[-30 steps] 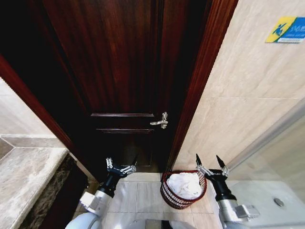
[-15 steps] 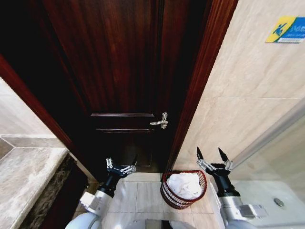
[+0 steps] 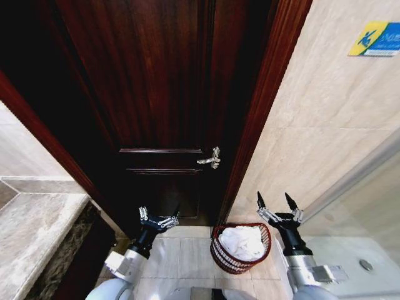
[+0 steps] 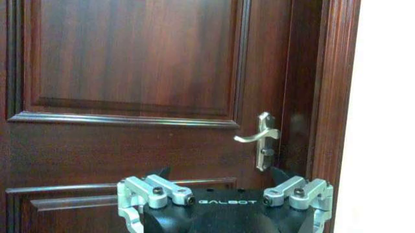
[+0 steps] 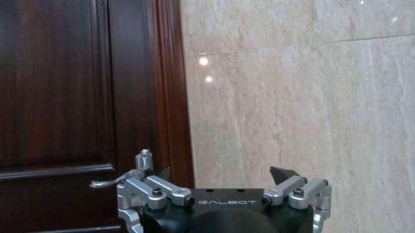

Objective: Discard the used towel into the hamper.

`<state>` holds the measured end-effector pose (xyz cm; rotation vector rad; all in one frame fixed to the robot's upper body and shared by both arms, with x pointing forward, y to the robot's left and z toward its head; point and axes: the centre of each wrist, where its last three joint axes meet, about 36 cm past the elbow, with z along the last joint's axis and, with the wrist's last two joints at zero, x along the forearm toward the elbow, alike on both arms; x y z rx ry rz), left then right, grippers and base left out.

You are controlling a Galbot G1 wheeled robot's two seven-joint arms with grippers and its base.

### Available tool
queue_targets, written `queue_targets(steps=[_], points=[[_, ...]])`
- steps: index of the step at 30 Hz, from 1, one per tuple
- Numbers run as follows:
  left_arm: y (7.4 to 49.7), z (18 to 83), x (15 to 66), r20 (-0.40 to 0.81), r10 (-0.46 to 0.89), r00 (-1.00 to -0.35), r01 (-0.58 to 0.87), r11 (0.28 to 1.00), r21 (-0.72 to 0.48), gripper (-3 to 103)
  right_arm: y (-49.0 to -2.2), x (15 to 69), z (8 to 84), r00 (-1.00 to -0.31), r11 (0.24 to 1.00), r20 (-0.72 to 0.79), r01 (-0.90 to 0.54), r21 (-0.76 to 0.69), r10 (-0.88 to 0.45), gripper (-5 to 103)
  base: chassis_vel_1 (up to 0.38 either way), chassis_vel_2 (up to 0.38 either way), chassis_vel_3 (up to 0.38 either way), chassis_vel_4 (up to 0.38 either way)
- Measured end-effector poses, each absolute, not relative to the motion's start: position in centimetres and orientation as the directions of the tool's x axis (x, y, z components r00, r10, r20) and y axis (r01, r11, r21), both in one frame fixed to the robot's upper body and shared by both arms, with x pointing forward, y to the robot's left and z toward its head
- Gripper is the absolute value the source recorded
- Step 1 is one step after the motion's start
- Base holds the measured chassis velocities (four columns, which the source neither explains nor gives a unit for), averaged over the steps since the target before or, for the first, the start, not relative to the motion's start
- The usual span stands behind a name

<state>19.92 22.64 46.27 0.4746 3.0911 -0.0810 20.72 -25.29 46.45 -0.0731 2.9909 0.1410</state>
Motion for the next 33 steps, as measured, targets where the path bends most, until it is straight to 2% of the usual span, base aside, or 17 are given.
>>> queue_targets(steps=[24, 33], points=[[22.64, 46.27, 19.92, -0.021, 0.299, -0.954, 0.3, 0.953, -0.049, 100, -25.26, 20.82, 46.45, -0.99, 0.995, -0.137, -0.039, 0.088, -0.027, 100, 0.0, 0.0, 0.0, 0.0], [22.64, 46.27, 19.92, -0.021, 0.299, -0.954, 0.3, 0.953, -0.049, 100, -25.26, 20.82, 46.44, -0.99, 0.995, -0.137, -0.039, 0.088, -0.026, 100, -0.085, -0.096, 0.103, 0.098]])
